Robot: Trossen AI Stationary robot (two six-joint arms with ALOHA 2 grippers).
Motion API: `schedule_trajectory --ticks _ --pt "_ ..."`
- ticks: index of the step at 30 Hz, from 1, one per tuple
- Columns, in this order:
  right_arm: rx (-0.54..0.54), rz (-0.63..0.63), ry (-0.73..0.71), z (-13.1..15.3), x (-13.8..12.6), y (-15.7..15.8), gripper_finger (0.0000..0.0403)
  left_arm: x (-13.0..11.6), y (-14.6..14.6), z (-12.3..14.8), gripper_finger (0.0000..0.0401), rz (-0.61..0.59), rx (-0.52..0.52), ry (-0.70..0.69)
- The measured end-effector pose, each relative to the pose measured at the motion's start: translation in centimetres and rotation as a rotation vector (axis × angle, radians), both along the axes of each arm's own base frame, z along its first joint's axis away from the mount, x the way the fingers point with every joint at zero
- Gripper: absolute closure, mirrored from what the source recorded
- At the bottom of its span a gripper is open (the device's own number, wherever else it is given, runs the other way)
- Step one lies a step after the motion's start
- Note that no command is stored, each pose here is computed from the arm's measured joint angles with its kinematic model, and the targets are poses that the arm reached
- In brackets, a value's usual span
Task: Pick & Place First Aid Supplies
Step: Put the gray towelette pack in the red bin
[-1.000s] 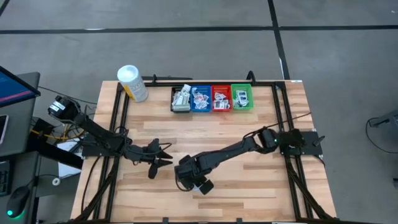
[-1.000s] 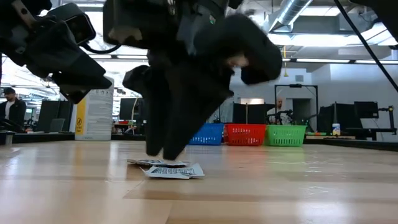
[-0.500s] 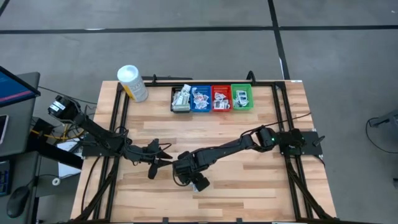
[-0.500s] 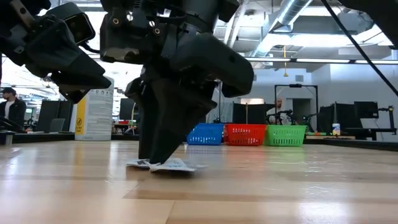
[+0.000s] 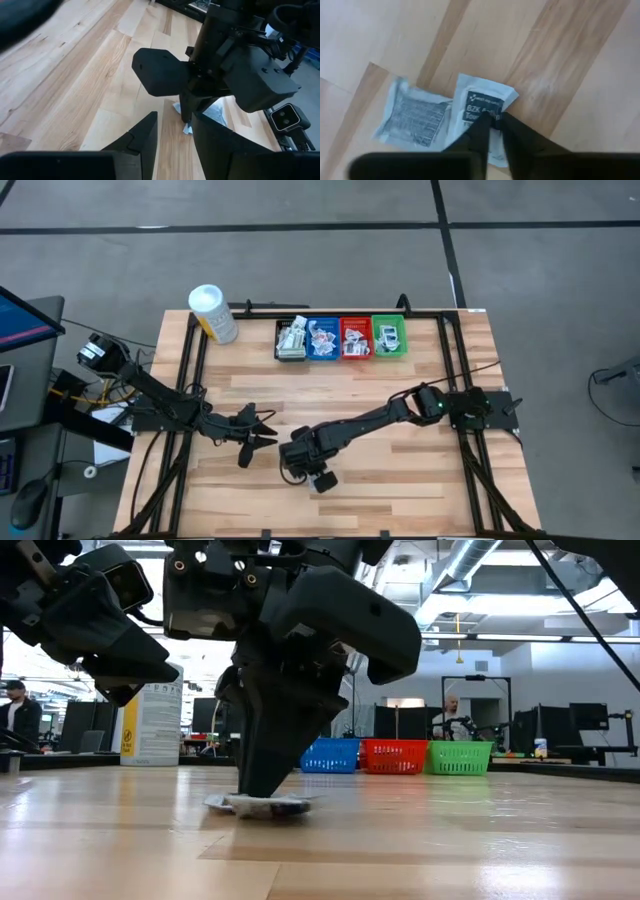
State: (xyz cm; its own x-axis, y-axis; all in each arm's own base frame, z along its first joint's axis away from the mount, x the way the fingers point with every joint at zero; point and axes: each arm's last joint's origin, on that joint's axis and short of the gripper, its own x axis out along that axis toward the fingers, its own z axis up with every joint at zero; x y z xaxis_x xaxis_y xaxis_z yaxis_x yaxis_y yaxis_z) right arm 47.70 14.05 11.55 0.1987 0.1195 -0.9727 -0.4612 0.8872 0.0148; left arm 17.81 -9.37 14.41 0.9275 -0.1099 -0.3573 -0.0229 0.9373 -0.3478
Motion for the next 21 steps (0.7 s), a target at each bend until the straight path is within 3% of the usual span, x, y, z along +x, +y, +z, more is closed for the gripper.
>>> schedule_trajectory --ticks 3,12,15,21 --pt "0.005 -0.019 0.006 0.0 0.1 -0.3 0.0394 0.0 0.0 0.0 0.028 0.0 0.0 0.0" --pt "-0.024 -0.033 0.044 2.5 0.0 -1.2 0.0397 0.0 0.0 0.0 0.028 0.004 0.003 -0.001" --pt "-0.064 -0.03 0.048 4.2 0.1 -1.7 0.04 0.0 0.0 0.0 0.028 0.004 0.011 -0.003" --pt "-0.177 -0.061 -0.027 10.4 -0.5 -4.7 0.0401 0.0 0.1 0.0 0.028 0.027 0.029 -0.008"
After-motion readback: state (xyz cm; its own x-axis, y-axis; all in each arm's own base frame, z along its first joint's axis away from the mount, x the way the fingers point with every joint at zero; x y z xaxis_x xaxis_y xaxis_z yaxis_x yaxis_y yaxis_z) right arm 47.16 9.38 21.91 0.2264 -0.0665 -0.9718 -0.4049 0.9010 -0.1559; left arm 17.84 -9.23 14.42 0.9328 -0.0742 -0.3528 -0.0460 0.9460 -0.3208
